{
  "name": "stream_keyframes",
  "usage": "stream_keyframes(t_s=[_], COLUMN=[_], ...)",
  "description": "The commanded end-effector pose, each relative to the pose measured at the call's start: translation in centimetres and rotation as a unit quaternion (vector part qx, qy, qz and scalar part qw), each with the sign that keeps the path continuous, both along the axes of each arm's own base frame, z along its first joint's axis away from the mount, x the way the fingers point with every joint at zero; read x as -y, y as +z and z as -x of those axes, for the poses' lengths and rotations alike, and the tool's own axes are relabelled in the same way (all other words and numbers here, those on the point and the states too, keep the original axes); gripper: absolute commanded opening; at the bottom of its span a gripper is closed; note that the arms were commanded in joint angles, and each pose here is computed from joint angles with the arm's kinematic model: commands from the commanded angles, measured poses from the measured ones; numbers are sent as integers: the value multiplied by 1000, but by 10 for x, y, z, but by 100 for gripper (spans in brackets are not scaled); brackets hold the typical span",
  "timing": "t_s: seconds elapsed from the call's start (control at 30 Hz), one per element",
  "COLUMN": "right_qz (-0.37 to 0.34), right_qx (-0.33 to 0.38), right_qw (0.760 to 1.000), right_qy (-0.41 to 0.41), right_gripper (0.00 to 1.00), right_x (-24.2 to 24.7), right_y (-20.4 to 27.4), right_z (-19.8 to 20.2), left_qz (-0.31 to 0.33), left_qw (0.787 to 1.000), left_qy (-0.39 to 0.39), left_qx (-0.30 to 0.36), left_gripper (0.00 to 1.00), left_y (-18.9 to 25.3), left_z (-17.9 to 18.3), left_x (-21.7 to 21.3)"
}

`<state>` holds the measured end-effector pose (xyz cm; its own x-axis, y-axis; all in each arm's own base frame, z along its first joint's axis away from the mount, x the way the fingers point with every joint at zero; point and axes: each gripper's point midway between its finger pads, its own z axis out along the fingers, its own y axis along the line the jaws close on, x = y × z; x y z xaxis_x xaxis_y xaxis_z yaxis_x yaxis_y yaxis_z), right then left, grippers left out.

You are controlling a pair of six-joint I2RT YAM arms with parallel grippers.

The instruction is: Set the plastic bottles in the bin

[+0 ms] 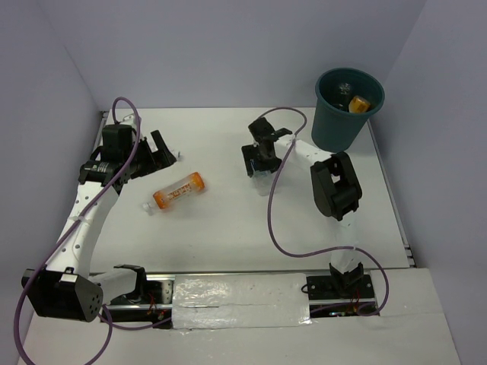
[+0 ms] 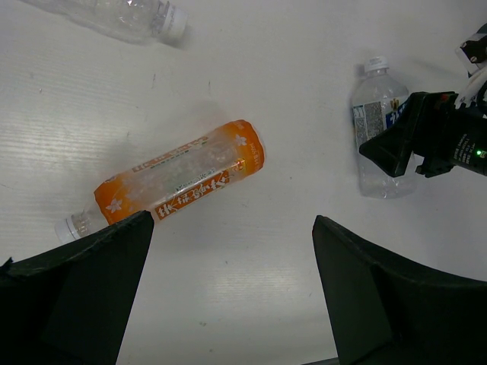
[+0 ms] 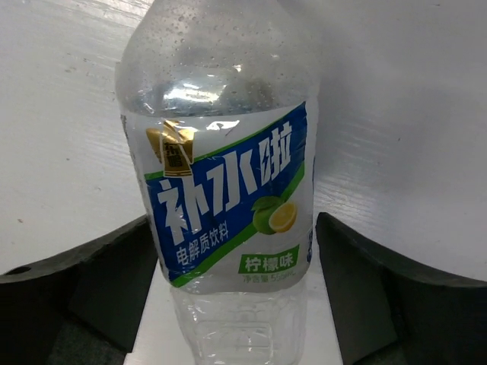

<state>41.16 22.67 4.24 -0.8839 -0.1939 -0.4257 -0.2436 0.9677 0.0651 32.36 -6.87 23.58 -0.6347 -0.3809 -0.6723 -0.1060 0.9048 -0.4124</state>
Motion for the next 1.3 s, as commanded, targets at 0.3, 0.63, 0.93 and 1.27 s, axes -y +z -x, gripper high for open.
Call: stream_keyframes(t_s=[0.3,0.63,0.93,1.27], right_qz=[-49,-139,-70,-2], right_qx=[146,391,519,492], right_qw=[988,891,769,751], right_qy=[-23,-183,-367,-440], right_gripper=[50,54,56,56], right_x=[-8,93,249,305], right_y=[136,369,413,343], right_z=[-33,-103,-137,-171], left_qz=[9,13,0,0], left_qw=[1000,1000,1000,1000], left_qy=[3,9,15,6], left_qx=[27,24,13,-8], left_gripper=[99,99,99,99], left_y=[16,9,1,-14], left_z=[-6,-12,-26,-48], left_x=[1,1,-2,2])
